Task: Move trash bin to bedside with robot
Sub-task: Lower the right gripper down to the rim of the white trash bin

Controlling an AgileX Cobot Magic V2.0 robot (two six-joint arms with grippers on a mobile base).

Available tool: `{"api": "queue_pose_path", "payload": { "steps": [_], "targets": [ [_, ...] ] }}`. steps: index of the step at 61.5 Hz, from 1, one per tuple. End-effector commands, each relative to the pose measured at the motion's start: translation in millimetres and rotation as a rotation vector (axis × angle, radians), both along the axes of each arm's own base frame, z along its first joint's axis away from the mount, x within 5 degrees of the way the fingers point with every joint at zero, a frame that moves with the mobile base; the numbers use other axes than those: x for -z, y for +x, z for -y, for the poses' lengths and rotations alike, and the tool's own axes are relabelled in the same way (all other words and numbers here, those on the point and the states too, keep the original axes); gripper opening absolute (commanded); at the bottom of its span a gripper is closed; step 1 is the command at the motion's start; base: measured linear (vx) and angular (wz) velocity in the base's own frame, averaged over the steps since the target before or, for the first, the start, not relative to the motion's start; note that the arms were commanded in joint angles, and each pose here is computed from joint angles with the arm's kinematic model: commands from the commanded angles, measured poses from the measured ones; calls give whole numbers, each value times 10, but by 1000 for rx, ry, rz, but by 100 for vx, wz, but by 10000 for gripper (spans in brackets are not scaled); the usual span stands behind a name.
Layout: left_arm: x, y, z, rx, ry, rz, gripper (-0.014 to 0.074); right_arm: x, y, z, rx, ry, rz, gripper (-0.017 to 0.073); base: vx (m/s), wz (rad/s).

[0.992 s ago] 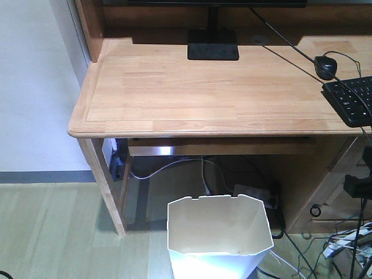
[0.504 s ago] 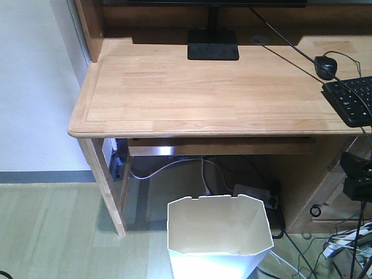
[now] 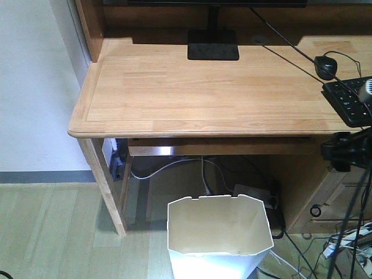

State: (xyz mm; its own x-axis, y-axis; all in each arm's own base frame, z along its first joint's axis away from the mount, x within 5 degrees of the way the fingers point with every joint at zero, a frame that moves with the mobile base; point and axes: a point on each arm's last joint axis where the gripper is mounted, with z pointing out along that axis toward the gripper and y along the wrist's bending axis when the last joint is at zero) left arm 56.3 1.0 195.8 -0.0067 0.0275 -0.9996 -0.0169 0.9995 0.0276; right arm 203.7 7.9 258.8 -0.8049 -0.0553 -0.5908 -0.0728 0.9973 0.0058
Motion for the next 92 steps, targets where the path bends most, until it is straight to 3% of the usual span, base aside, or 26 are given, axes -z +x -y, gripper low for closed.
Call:
{"api": "queue_pose_path", "payload": {
  "steps": [1,13,25,46,56,70,92],
  "targets": [
    [-32,-2,2,2,-22,70,-6,5,205,7,-15,-16,3,567,0,0],
    [-32,-2,2,2,-22,70,-6,480,524,18,-37,-17,-163,567,0,0],
    [-32,-2,2,2,-22,70,-6,998,812,270,-7,56,-299,567,0,0],
    [-32,-2,2,2,-22,70,-6,1941,1155,410,-10,40,-329,567,0,0],
    [-32,-2,2,2,-22,70,-6,2347,1323,376,-74,36,-385,567,0,0],
    [-32,-2,2,2,-22,70,-6,2889,1597,120,-162,4,-415,567,0,0],
    [-32,-2,2,2,-22,70,-6,3691,1788,11,-209,73,-528,567,0,0]
  ]
}}
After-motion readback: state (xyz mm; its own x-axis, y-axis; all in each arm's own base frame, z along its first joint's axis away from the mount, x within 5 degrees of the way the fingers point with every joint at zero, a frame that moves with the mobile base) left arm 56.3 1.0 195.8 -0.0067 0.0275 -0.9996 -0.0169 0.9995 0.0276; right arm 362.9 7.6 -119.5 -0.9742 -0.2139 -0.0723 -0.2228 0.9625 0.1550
